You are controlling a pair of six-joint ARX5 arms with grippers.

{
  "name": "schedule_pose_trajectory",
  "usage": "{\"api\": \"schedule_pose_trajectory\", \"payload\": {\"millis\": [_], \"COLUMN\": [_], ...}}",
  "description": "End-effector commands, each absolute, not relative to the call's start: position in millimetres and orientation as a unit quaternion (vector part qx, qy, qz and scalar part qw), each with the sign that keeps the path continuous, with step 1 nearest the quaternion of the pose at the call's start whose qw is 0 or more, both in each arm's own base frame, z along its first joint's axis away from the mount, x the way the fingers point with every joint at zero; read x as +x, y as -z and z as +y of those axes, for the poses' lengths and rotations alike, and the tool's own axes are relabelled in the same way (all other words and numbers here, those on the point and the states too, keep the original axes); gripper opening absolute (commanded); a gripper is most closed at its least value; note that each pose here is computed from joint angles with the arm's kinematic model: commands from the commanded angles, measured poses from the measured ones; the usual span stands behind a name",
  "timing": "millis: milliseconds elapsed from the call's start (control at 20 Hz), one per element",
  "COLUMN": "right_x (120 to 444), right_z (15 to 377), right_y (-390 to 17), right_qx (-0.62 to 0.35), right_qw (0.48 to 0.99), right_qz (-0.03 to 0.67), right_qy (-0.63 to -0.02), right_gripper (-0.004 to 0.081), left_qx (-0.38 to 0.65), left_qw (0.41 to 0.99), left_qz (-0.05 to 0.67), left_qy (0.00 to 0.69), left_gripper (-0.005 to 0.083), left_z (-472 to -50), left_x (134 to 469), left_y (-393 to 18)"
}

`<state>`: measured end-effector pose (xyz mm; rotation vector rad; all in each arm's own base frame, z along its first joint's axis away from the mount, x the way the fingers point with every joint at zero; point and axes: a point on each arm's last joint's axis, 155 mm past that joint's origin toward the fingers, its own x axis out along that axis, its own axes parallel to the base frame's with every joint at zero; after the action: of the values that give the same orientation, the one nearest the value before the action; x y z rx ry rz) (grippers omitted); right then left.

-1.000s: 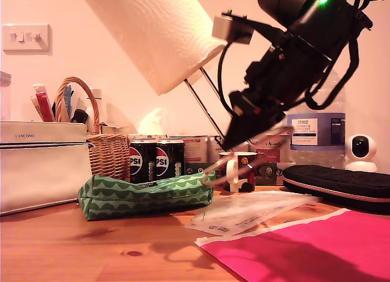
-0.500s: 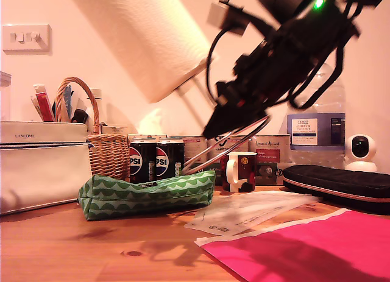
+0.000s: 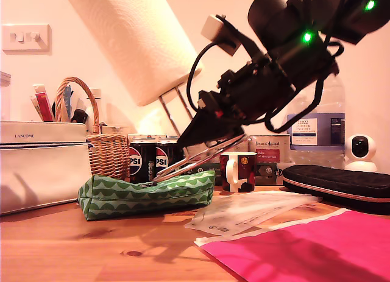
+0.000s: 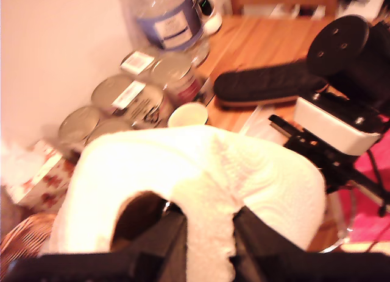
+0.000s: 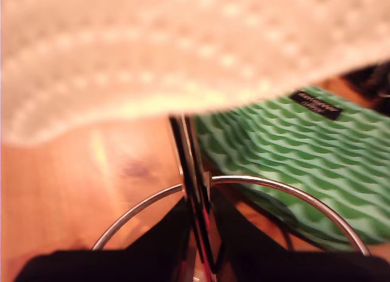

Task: Insert the paper towel roll into the metallic stand.

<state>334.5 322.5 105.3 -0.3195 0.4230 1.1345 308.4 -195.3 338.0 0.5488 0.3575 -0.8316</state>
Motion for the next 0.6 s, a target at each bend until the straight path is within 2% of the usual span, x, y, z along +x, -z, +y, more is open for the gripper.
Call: {"api": "schedule_pose_trajectory", "payload": {"millis": [0, 200, 550], "right_x": [328.2, 325.1, 313.1], "right_z": [330.7, 333.5, 320.8], "right_y": [-110.5, -114.8, -98.5], "right_qx": [-0.129, -0.101, -0.084], "right_qw": [0.808, 0.82, 0.833], "right_qz": [0.186, 0.158, 0.143], "right_qy": [-0.544, -0.541, -0.528], "right_gripper": [-0.0013, -0.0013, -0.0013], "left_qx": [0.28, 0.285, 0.295], "left_qw": [0.874, 0.874, 0.864], "left_qz": [0.165, 0.164, 0.16], "left_qy": [0.361, 0.358, 0.375], "left_gripper": [-0.0021, -0.0021, -0.0021], "left_z": [-183.0, -184.8, -204.1], "left_x": [320.3, 319.8, 313.0], "left_y": [-342.7, -342.9, -339.7]}}
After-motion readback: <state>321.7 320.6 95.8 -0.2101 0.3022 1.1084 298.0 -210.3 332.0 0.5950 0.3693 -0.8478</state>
